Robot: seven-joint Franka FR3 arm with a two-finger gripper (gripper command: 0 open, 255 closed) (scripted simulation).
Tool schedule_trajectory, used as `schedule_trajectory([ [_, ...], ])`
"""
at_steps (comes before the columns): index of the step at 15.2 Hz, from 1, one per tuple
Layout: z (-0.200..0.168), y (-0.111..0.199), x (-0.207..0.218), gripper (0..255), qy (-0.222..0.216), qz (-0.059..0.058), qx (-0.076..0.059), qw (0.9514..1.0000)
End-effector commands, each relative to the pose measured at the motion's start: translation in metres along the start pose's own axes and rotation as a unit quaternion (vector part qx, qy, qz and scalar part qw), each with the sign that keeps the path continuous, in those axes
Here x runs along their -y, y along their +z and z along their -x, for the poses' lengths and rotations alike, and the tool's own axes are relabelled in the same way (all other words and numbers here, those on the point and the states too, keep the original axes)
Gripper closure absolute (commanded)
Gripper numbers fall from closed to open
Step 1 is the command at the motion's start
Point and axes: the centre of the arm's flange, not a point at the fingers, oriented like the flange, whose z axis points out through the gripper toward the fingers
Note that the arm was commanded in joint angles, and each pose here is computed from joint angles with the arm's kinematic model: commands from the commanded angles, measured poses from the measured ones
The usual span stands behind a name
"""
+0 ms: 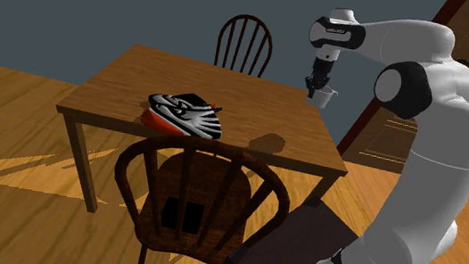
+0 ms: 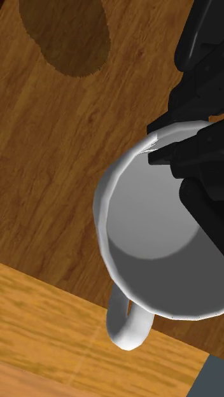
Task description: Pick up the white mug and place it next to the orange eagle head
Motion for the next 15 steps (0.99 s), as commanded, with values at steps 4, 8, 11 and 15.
schedule_trajectory([
  [4, -0.003, -0.006, 0.069, 255, 0.0, 0.0, 0.0, 1.0],
  [8, -0.007, -0.011, 0.122, 255, 0.0, 0.0, 0.0, 1.0],
  [11, -0.01, -0.015, 0.161, 255, 0.0, 0.0, 0.0, 1.0],
  [15, -0.013, -0.019, 0.213, 255, 0.0, 0.0, 0.0, 1.0],
])
